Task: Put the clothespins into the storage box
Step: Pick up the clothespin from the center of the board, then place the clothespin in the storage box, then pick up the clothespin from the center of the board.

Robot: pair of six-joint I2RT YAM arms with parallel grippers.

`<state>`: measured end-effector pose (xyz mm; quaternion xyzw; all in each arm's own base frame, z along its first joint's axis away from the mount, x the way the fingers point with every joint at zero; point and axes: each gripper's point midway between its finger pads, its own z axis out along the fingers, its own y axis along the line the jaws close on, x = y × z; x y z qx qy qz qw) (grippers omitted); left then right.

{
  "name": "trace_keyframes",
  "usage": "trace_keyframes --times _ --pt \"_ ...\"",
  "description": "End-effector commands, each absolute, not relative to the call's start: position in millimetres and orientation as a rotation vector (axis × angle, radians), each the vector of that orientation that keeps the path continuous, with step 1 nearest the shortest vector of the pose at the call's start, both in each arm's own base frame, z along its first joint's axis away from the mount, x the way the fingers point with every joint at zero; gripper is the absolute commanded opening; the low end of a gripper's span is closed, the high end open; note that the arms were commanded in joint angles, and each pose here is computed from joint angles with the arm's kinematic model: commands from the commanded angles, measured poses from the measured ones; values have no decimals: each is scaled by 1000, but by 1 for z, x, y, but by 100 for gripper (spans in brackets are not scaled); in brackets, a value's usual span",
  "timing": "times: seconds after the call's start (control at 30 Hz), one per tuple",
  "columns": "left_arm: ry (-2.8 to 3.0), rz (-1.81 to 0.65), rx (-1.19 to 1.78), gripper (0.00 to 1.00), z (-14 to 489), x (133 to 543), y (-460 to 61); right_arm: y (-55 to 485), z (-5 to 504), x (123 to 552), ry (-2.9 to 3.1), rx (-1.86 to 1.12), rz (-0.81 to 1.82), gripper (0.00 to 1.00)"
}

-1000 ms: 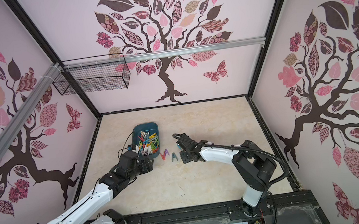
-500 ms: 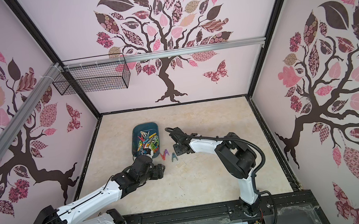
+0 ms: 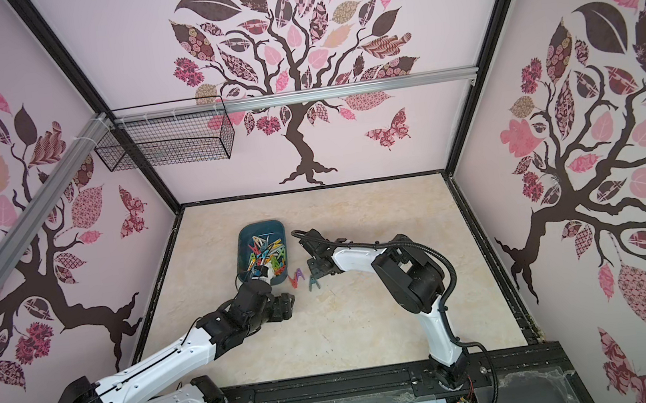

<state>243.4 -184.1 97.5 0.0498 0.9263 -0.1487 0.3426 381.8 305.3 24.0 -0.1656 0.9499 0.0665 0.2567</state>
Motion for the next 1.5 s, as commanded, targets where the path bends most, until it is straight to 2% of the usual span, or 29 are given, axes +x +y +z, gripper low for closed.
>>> trace_keyframes --times 0.0,0.3,0.5,0.53,0.63,0.7,0.87,1.13,1.27,1.47 --pt "2363 -352 64 83 114 250 -168 310 38 385 2561 -455 185 9" --pt "2262 -337 -297 83 151 270 -89 373 123 359 2426 -573 388 8" --pt "2269 -273 -414 83 150 270 -61 417 138 369 2367 -548 580 8" --pt "2274 -275 -413 83 149 270 -62 424 139 373 2358 -549 594 10" --pt "2278 -297 -394 82 147 269 -65 439 143 389 2338 -541 639 28" --pt "2279 -296 -366 82 147 269 -66 441 154 395 2321 -520 668 32" --pt "2255 -282 -274 82 153 271 -69 411 163 388 2316 -478 579 33" --pt "2262 -340 -71 82 154 268 -114 322 106 328 2476 -471 349 34" --pt "2293 -361 21 82 142 261 -142 306 80 307 2545 -531 319 38" --pt "2341 -387 60 81 124 250 -160 309 59 306 2590 -574 293 40"
